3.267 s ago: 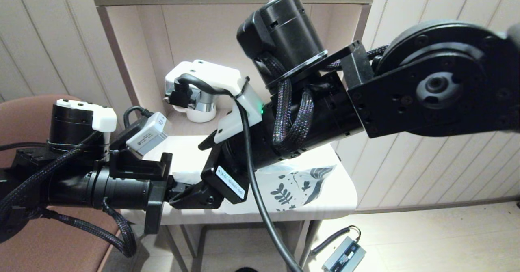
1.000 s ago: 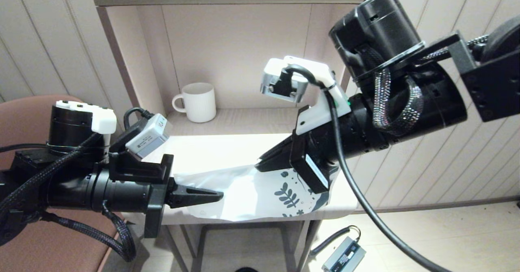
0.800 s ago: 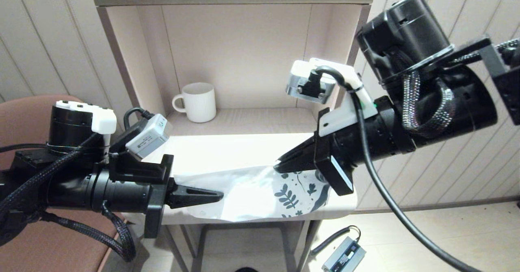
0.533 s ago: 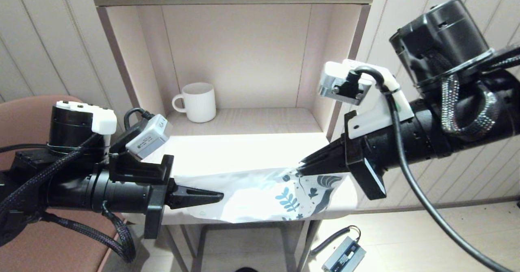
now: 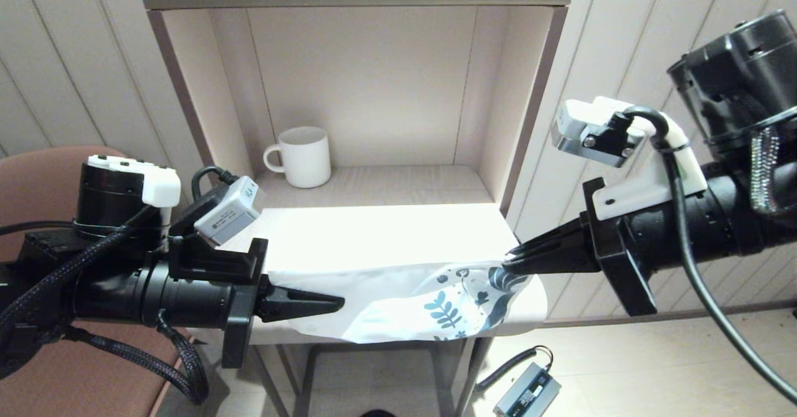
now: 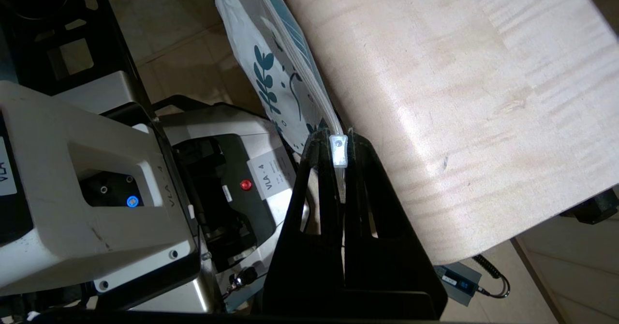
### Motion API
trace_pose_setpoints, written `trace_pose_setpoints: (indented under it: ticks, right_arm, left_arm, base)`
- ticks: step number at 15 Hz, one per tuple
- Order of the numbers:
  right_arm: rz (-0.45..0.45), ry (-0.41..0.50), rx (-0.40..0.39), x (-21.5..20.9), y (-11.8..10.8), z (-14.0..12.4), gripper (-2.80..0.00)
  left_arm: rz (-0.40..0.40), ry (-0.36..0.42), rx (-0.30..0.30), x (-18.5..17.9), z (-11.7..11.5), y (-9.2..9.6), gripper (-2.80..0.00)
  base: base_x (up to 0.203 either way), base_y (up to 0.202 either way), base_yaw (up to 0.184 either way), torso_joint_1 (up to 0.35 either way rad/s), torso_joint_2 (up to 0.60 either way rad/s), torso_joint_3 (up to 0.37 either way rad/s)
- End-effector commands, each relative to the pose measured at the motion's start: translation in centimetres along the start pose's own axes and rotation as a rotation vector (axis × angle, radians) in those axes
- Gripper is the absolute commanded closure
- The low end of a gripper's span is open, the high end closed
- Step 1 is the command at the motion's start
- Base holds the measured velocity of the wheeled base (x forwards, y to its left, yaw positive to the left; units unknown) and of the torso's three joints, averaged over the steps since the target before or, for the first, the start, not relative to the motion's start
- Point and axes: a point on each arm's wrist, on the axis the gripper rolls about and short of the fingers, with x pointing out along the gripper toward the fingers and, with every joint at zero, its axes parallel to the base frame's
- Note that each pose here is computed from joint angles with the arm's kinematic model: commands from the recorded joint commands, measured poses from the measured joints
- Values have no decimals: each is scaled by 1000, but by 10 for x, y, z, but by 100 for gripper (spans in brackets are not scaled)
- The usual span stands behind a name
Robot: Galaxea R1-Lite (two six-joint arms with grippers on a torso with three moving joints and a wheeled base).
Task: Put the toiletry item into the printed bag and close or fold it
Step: Close the strorage bag and place it on the desk
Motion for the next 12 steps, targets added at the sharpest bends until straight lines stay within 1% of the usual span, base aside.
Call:
trace_pose_setpoints:
  ticks: [1,7,9,12]
  right_arm:
    - [-10,-3,4,-4,0,-4,0]
    - [-7,-20,-6,4,-4,1,0]
    - [-17,-47,-15,7,-6,2,0]
    - [-14,-46,0,6,-5,3,0]
  left_arm:
    - [-7,-1,2,1,0,0,0]
    - [-13,0,2,2,0,-1,0]
    - [-16,0,5,2,0,-2,0]
    - [-20,3,2,3,-2,-2,0]
  base:
    - [0,0,0,0,0,0]
    - [0,0,0,0,0,0]
    - [0,0,0,0,0,0]
    - [0,0,0,0,0,0]
